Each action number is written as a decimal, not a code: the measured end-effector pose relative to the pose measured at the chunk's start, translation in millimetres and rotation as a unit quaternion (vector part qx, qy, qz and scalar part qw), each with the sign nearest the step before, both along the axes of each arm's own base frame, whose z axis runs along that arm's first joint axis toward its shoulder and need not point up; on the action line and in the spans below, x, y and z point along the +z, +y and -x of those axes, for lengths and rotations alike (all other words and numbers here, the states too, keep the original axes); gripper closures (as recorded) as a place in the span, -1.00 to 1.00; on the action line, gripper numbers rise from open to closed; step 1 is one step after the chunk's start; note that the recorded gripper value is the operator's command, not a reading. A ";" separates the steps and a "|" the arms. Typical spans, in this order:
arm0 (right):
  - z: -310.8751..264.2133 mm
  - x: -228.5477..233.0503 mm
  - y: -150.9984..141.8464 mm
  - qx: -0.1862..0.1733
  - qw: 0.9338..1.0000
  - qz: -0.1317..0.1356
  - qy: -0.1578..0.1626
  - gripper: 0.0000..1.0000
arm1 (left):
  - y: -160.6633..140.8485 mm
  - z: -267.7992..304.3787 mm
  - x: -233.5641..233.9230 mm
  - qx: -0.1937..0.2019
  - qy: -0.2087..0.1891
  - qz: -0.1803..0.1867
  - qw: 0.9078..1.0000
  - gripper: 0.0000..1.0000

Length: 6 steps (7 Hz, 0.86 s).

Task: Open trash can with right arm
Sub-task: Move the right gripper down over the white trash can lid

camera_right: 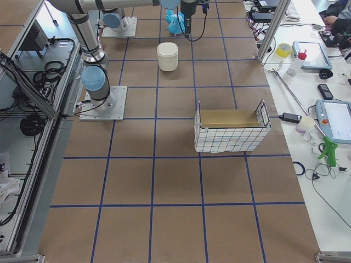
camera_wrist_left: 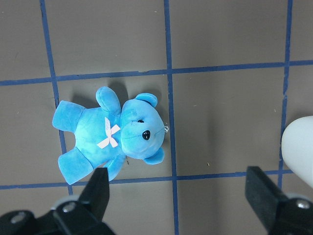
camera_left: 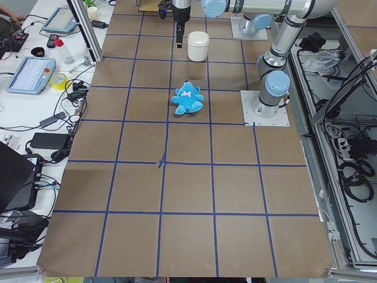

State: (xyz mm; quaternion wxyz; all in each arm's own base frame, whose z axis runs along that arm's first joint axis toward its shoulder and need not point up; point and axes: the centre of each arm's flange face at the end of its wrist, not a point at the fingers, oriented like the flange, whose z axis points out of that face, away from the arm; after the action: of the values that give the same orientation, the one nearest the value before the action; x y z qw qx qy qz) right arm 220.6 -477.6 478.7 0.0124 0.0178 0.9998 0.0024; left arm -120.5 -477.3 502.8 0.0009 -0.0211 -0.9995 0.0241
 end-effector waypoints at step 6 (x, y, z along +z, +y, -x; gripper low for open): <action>-76.8 -142.7 71.0 0.021 0.999 -0.039 0.005 1.00 | 0.0 0.0 0.0 0.000 0.000 0.000 1.000 -1.00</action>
State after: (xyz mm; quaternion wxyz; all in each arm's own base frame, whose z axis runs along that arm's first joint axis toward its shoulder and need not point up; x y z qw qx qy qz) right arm 297.4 -406.6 336.1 0.0063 -0.0029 0.9991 0.0420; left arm -120.5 -477.3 502.8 0.0009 -0.0211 -0.9995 0.0241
